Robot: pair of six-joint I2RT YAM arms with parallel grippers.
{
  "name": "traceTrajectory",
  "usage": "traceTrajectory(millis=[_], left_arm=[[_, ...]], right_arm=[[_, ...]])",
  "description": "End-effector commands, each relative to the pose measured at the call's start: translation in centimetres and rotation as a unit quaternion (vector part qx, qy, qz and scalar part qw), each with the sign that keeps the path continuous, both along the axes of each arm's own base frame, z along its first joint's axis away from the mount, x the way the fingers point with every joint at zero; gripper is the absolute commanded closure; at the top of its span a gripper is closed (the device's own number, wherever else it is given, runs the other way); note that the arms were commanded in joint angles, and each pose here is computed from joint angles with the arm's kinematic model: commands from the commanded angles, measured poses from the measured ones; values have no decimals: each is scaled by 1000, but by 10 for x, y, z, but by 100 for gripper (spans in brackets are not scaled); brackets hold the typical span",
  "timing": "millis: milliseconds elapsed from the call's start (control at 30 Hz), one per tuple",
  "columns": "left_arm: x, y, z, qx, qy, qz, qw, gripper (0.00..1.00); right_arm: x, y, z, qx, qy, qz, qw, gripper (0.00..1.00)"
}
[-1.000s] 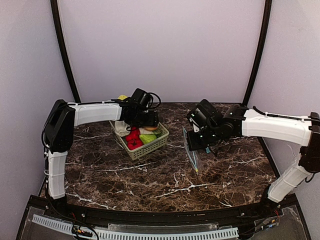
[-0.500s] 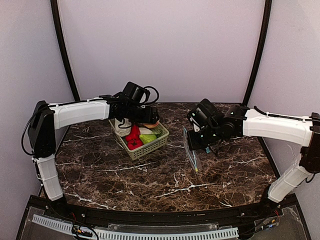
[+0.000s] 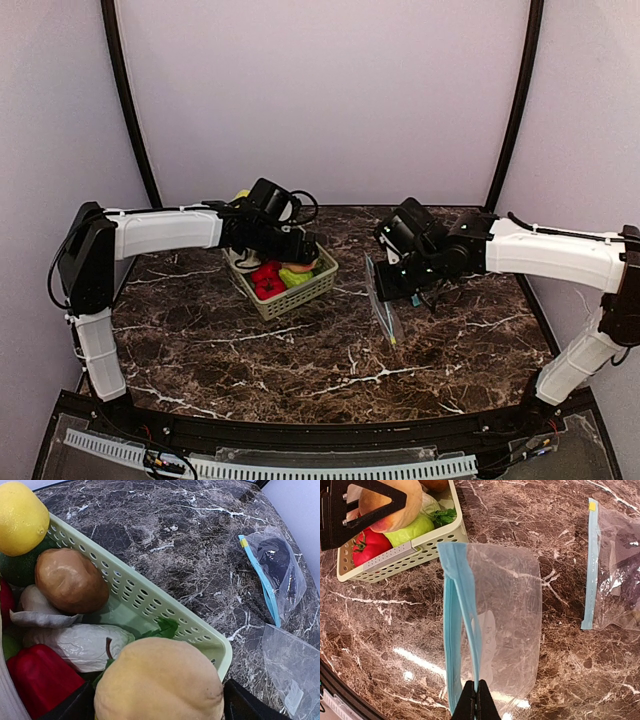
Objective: Place the food in the zip-top bag and seal the zipper
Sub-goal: Place the fake fruit in the bin, then adjust the zipper food storage bag.
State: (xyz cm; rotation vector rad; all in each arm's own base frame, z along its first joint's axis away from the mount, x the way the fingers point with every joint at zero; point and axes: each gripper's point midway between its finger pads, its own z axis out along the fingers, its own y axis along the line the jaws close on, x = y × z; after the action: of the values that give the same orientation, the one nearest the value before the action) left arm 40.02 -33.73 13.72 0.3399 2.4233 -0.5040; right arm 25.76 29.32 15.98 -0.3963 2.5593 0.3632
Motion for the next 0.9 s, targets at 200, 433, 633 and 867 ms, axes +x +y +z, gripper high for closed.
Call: traceTrajectory(millis=[200, 433, 633, 867], left_arm=[[4, 4, 22, 23, -30, -11, 999, 1], [-11, 6, 65, -3, -74, -10, 997, 1], [-89, -53, 77, -117, -49, -101, 987, 1], [-134, -83, 72, -217, -1, -114, 969, 1]], right_arm=[[1, -1, 8, 21, -7, -6, 1000, 100], [-1, 4, 18, 43, -12, 6, 999, 100], [-1, 15, 33, 82, -30, 25, 996, 100], [1, 22, 36, 92, -33, 32, 995, 100]])
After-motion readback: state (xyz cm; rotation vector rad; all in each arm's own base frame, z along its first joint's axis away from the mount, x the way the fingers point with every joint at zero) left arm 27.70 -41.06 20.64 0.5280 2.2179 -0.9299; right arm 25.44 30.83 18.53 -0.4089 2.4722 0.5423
